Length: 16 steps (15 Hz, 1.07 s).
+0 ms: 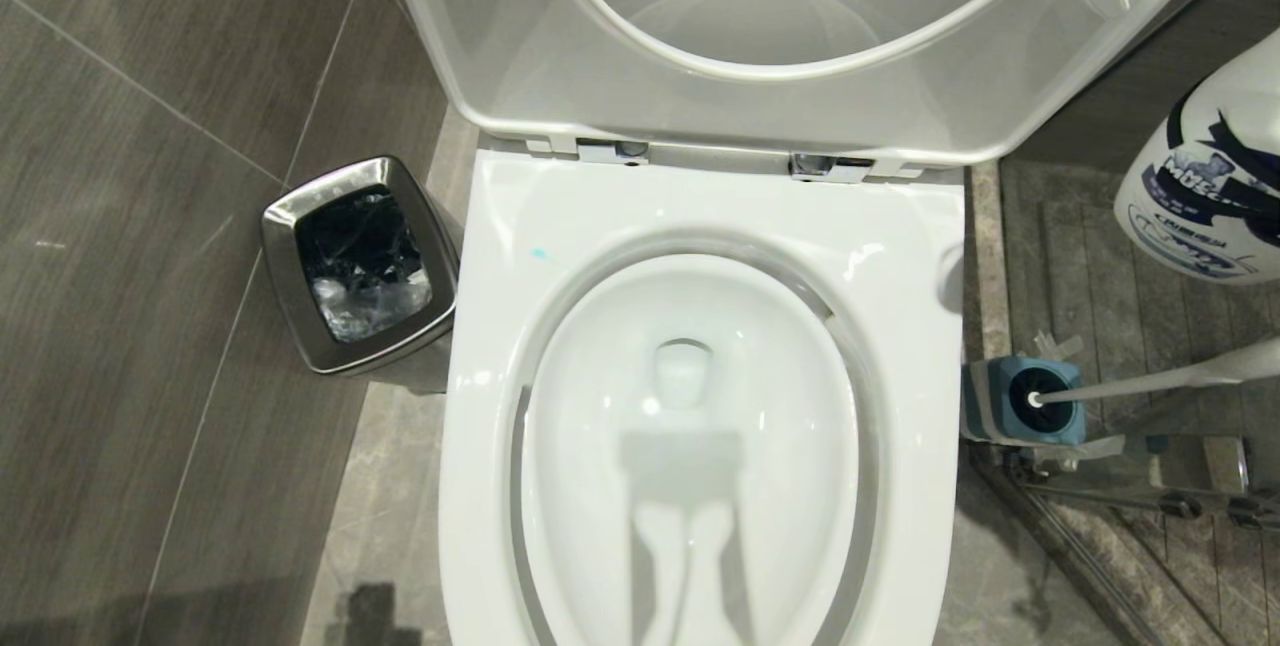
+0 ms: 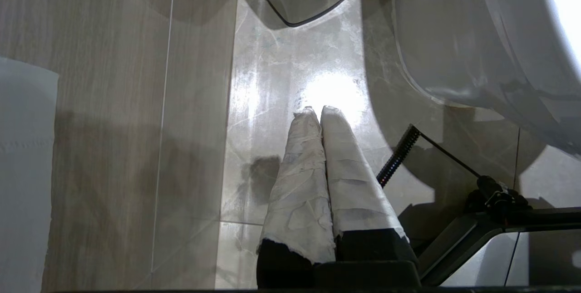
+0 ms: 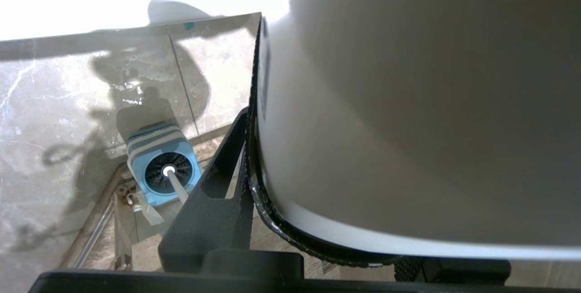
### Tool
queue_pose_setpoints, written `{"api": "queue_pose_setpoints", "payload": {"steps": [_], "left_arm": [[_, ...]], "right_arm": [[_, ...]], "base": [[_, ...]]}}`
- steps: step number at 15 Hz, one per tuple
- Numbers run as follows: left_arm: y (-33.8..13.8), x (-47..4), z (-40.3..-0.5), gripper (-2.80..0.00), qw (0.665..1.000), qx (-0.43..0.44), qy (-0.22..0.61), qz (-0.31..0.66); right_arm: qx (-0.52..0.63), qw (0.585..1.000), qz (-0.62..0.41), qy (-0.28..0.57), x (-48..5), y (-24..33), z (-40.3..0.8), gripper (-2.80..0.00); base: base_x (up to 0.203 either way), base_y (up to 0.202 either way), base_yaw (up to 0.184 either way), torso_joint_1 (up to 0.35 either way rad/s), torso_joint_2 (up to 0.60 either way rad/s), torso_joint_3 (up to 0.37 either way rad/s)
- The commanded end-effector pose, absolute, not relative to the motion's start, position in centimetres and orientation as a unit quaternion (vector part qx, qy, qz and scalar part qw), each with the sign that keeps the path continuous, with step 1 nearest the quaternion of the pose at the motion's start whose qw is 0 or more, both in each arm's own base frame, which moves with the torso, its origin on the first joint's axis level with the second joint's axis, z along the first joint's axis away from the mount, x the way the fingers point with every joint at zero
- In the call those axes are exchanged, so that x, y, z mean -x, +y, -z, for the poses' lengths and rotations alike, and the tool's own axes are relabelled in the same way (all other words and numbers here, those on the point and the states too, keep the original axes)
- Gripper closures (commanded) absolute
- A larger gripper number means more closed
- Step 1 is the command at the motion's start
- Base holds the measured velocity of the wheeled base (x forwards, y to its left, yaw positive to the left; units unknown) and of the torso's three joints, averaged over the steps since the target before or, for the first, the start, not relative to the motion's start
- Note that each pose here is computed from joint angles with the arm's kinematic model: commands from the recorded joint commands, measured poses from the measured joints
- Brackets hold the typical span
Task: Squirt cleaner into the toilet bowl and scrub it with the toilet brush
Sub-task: Pour in the cleaning agent
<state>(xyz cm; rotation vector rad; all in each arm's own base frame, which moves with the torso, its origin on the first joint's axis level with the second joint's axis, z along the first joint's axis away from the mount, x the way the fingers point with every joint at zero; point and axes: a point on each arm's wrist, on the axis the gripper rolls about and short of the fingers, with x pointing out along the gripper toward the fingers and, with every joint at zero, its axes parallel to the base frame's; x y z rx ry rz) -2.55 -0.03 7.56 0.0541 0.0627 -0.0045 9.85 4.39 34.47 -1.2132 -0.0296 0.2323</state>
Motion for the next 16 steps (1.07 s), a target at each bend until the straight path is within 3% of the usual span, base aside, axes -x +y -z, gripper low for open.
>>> {"api": "queue_pose_setpoints", "payload": {"steps": [1,4,9,16], "left_arm": [[0.0,2.6,-7.6,0.0,0.999,-0.026,0.031,0.002],[0.0,2.6,-7.6,0.0,0.999,-0.026,0.031,0.001],[0.0,2.5,-7.5,0.0,0.999,-0.029,0.032,0.003],[0.0,2.6,-7.6,0.0,0.999,-0.023,0.031,0.001]], "right_arm": [[0.573,0.812,-0.11,-0.011,-10.0,4.5,-34.4,0.0],[0.572,0.813,-0.109,-0.011,-10.1,4.5,-34.5,0.0],[0.572,0.813,-0.108,-0.013,-10.5,4.7,-34.9,0.0],[0.567,0.82,-0.082,-0.024,-12.6,5.7,-36.8,0.0]], "base": [[0.0,0.0,0.0,0.0,0.0,0.0],[-0.024,0.0,0.0,0.004,0.0,0.0],[-0.155,0.0,-0.001,0.001,0.01,0.001],[0.0,0.0,0.0,0.0,0.0,0.0]]}}
